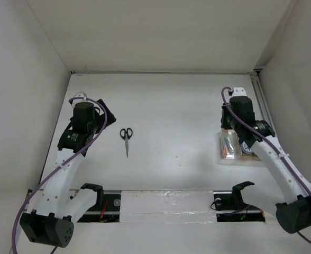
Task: Sort the stationery into containers
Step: Place the stationery in the storage box.
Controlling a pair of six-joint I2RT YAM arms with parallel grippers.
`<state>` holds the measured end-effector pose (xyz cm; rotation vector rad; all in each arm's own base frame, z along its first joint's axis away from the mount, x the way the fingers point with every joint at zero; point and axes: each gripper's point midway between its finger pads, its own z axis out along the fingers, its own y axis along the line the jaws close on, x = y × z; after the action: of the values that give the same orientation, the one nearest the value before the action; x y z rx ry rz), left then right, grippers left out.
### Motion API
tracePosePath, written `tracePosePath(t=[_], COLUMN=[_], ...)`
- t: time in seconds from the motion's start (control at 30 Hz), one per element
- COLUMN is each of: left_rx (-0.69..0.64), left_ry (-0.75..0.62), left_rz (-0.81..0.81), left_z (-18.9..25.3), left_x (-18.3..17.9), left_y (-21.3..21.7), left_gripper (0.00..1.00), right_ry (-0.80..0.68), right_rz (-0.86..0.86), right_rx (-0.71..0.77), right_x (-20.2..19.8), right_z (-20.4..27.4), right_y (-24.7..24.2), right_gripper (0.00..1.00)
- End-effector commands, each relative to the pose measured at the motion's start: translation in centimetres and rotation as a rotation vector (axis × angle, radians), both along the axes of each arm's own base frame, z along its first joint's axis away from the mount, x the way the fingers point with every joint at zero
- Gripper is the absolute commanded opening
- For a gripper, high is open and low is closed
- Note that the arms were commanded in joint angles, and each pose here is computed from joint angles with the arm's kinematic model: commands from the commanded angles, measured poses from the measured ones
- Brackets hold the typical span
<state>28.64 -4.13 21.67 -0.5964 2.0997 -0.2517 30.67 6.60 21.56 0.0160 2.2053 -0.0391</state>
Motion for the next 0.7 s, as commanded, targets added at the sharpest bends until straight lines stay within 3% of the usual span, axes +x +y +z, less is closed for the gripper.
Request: tracePosePath(t=[0.0, 0.13, 0.2, 0.53, 0.67], left_rx=[-0.001, -0.004, -0.004, -0.005, -0.007], left_ry=[-0.033, -0.013, -0.013, -0.023, -0.032], left_rz=[-0.017, -0.026, -0.026, -0.026, -0.026], left_z=[0.6, 0.0, 0.0, 0.3, 0.6], left_x=[0.3, 0.5, 0.5, 0.4, 0.3], left_y=[-0.2, -0.4, -0.4, -0.4, -0.4], left_gripper=[1.0, 1.0, 1.0, 1.0, 1.0], right_ry=[-0.044, -0.157, -0.146, 0.183, 0.235], right_rz=[0.052, 0.08, 0.061, 0.115, 0.095], right_rx=[-0.054, -0.084, -0.098, -0.118, -0.106], right_x=[-1.8, -2.6, -2.4, 0.8, 1.2], right_z=[1.4, 3.6, 3.3, -4.6, -5.8], right_y=[-3.1, -4.3, -5.0, -5.9, -6.1], right_gripper=[0.0, 0.0, 0.0, 0.0, 0.0])
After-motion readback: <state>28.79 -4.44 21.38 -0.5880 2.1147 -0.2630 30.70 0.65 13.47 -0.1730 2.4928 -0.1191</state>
